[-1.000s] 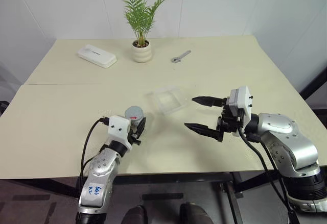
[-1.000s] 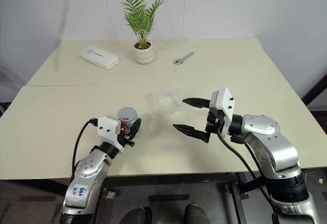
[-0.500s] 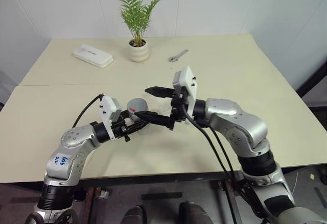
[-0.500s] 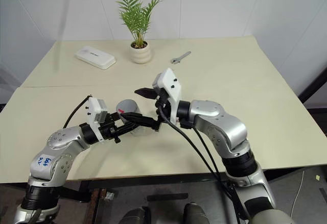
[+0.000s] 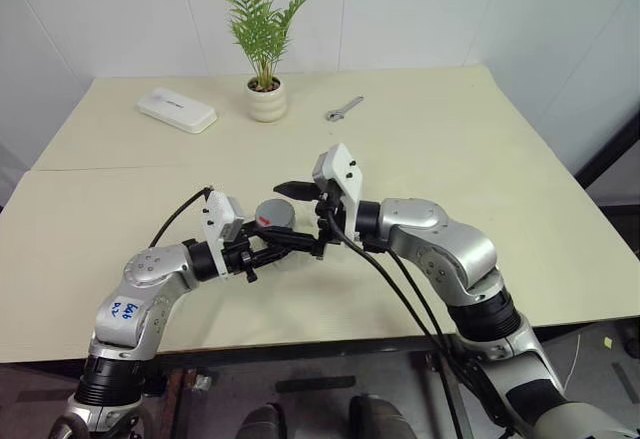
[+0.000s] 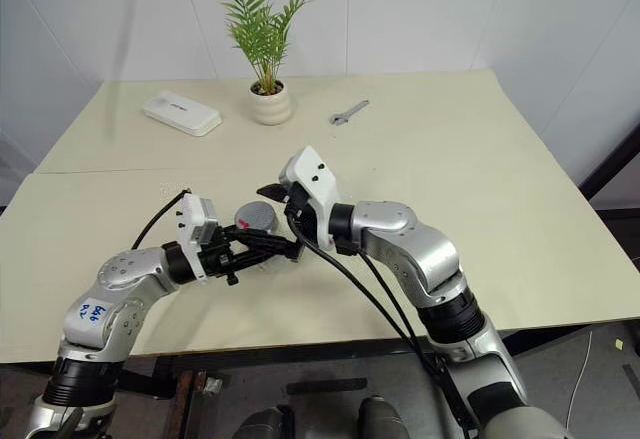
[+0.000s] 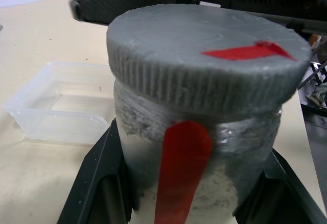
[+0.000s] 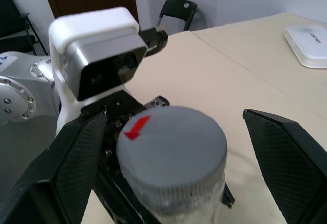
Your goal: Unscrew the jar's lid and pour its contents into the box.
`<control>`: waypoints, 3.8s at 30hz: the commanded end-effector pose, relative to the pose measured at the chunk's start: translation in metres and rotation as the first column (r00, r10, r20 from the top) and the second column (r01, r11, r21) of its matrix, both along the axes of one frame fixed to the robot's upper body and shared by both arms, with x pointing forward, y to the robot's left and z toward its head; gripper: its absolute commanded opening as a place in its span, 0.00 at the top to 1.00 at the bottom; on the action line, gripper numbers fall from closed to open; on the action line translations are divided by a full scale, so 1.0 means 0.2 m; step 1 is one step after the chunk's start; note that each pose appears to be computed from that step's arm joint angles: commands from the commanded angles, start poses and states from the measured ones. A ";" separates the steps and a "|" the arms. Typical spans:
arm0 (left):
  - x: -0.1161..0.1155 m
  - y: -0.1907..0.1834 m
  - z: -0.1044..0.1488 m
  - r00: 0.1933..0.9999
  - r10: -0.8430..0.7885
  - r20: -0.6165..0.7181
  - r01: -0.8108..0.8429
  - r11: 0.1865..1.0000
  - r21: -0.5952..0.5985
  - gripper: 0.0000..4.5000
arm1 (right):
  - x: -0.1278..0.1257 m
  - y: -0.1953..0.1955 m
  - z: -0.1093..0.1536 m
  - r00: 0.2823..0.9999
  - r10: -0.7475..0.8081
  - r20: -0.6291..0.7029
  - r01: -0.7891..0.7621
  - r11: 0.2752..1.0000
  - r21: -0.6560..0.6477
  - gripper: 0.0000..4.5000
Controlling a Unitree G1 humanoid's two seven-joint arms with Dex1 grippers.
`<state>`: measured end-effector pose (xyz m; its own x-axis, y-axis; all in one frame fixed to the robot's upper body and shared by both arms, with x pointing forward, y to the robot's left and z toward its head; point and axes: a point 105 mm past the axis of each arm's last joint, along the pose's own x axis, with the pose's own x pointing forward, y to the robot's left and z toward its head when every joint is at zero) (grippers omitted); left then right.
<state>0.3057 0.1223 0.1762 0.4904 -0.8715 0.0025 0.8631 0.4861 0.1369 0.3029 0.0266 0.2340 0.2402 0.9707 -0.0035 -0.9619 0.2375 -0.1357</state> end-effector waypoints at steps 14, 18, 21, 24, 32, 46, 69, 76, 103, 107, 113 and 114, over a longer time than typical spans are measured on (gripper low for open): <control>0.00 0.00 0.16 0.993 -0.069 0.094 0.074 0.996 -0.053 0.58 | -0.03 -0.01 0.07 0.997 0.074 0.034 -0.075 0.997 0.025 0.44; -0.02 -0.01 0.19 0.983 -0.159 0.097 0.165 0.984 -0.061 0.58 | -0.02 -0.05 0.09 0.986 0.158 0.055 -0.158 0.987 -0.016 0.44; -0.06 -0.04 0.19 0.954 -0.291 0.069 0.295 0.954 -0.048 0.58 | -0.02 -0.08 0.12 0.963 0.256 0.083 -0.252 0.966 -0.058 0.44; -0.10 -0.05 0.17 0.919 -0.393 0.038 0.393 0.919 -0.014 0.58 | -0.01 -0.10 0.17 0.935 0.343 0.096 -0.334 0.938 -0.094 0.44; -0.12 -0.02 0.18 0.910 -0.410 0.065 0.410 0.912 0.012 0.58 | 0.01 -0.14 0.23 0.903 0.413 0.116 -0.399 0.908 -0.124 0.44; -0.10 0.05 0.17 0.952 -0.296 0.074 0.296 0.955 0.014 0.58 | -0.01 -0.15 0.35 0.910 0.380 0.164 -0.382 0.924 -0.016 0.00; -0.09 0.01 0.19 0.959 -0.273 0.078 0.272 0.962 0.016 0.58 | 0.03 0.07 0.20 0.964 0.217 0.152 -0.211 0.976 -0.055 0.00; -0.10 0.02 0.19 0.962 -0.264 0.076 0.264 0.965 0.015 0.58 | 0.09 -0.08 0.23 0.971 0.176 0.159 -0.168 0.984 -0.062 0.00; -0.08 0.04 0.15 0.968 -0.243 0.057 0.242 0.970 0.026 0.58 | -0.05 -0.07 0.22 0.948 0.279 0.150 -0.271 0.960 -0.077 0.00; -0.08 0.02 0.15 0.966 -0.253 0.060 0.252 0.967 0.027 0.58 | -0.06 0.04 0.22 0.949 0.284 0.138 -0.277 0.959 -0.066 0.00; -0.08 0.03 0.16 0.966 -0.250 0.062 0.249 0.968 0.032 0.58 | -0.03 0.06 0.19 0.958 0.259 0.122 -0.247 0.964 -0.101 0.00; -0.07 0.03 0.16 0.966 -0.249 0.063 0.248 0.968 0.032 0.58 | -0.02 0.06 0.19 0.960 0.253 0.123 -0.242 0.965 -0.101 0.00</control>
